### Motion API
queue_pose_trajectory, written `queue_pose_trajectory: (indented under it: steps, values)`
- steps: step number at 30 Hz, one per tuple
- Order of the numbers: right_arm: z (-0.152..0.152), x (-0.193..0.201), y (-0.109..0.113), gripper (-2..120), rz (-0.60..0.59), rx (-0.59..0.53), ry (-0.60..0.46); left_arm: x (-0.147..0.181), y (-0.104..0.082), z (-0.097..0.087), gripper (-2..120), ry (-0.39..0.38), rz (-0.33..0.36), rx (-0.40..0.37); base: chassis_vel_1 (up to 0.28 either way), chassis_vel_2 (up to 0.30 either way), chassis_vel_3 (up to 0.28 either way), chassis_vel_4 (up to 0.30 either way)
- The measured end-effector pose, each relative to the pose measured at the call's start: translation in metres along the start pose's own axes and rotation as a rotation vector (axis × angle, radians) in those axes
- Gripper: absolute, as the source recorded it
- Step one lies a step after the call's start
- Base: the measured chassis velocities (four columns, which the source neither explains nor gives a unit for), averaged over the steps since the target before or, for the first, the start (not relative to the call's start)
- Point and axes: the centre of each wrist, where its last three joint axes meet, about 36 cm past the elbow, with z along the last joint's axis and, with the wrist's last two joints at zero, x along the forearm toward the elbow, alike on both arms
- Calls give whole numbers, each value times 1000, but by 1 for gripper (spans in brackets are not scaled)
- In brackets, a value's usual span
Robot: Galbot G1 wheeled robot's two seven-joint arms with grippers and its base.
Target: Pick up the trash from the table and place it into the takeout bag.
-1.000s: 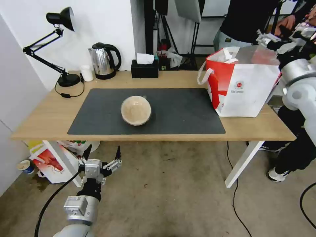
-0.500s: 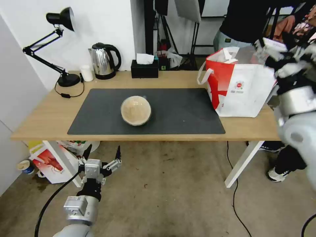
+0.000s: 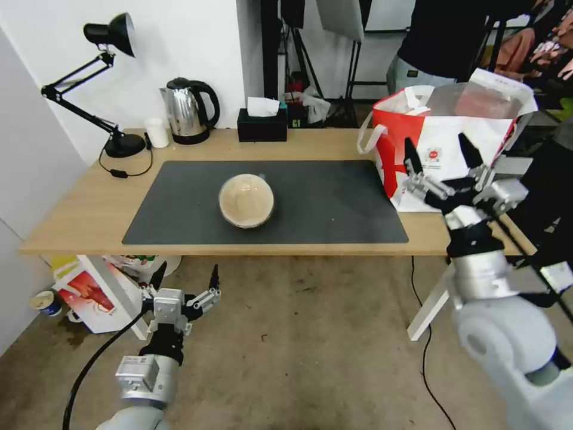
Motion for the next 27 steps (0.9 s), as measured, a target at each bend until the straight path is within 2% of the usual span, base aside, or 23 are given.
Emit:
queue_pose_trajectory:
  steps: [9,11,18,27]
  values:
    - [19,46,27,100,40,22,57,0,0,0,100,0,0,0,0,0,0,0]
    - [27,64,39,100,57,48,88,0,0,0,100,0,0,0,0,0,0,0]
    - [39,100,61,100,96,72,169,0,0,0,100,0,0,0,0,0,0,0]
    - [44,126,83,100,114,103,231,0,0,0,100,0,0,0,0,0,0,0]
